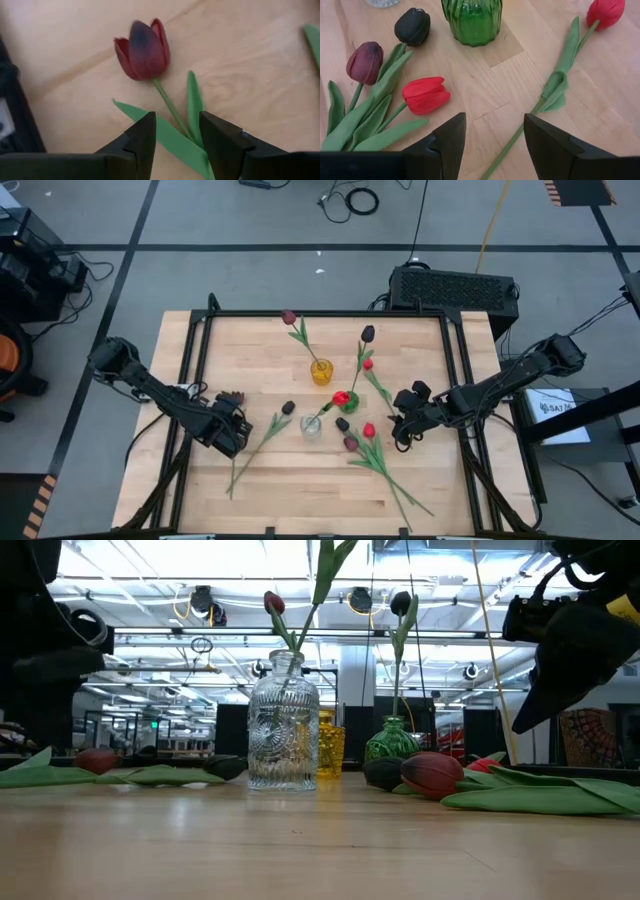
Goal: Sort flowers into vase by color
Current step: Put the top left pink flower in the yellow flower vase
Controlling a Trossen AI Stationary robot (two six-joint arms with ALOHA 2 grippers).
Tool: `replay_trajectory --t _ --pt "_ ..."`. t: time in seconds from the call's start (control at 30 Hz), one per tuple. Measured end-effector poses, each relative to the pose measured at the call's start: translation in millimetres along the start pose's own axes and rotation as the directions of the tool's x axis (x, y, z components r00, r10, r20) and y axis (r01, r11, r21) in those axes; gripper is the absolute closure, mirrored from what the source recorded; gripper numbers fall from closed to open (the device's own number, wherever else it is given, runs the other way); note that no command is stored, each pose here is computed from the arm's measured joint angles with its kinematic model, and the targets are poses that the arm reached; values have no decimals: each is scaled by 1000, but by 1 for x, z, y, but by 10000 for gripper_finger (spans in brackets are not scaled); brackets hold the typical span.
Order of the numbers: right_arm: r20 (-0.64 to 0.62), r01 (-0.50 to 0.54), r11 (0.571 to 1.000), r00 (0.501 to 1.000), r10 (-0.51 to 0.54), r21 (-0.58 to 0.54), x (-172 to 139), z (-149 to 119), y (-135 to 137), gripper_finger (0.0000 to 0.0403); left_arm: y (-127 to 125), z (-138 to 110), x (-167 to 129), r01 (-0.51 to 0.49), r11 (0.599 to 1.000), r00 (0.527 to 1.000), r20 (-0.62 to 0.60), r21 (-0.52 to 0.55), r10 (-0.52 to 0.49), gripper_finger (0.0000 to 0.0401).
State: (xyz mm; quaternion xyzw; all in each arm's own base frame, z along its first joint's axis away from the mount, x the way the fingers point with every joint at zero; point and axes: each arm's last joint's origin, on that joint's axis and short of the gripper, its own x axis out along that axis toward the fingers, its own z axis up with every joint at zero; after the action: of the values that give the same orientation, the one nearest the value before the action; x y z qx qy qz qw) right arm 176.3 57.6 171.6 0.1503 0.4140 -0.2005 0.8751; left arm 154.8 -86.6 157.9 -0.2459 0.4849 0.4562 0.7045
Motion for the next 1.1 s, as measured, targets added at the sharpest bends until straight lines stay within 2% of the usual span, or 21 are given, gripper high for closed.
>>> replay_trajectory --t 0.43,0.63,0.9,1.0,1.1 --pt "5 -4 1000 1000 4 6 0 1 0 211 -5 1 13 -62 998 998 -19 -10 62 249" --pt "5 -5 1000 1000 5 7 0 1 0 211 -4 2 22 -53 999 998 -25 1 53 295" --pt "6 -5 1000 1000 5 7 0 1 0 211 -5 3 23 -48 998 999 -23 31 49 387" --pt "6 -5 1000 1000 5 8 0 1 0 211 -5 3 23 -45 999 999 -23 29 46 395" --pt "6 -4 1000 1000 4 8 0 1 0 211 -6 3 23 -38 999 999 -23 22 39 380"
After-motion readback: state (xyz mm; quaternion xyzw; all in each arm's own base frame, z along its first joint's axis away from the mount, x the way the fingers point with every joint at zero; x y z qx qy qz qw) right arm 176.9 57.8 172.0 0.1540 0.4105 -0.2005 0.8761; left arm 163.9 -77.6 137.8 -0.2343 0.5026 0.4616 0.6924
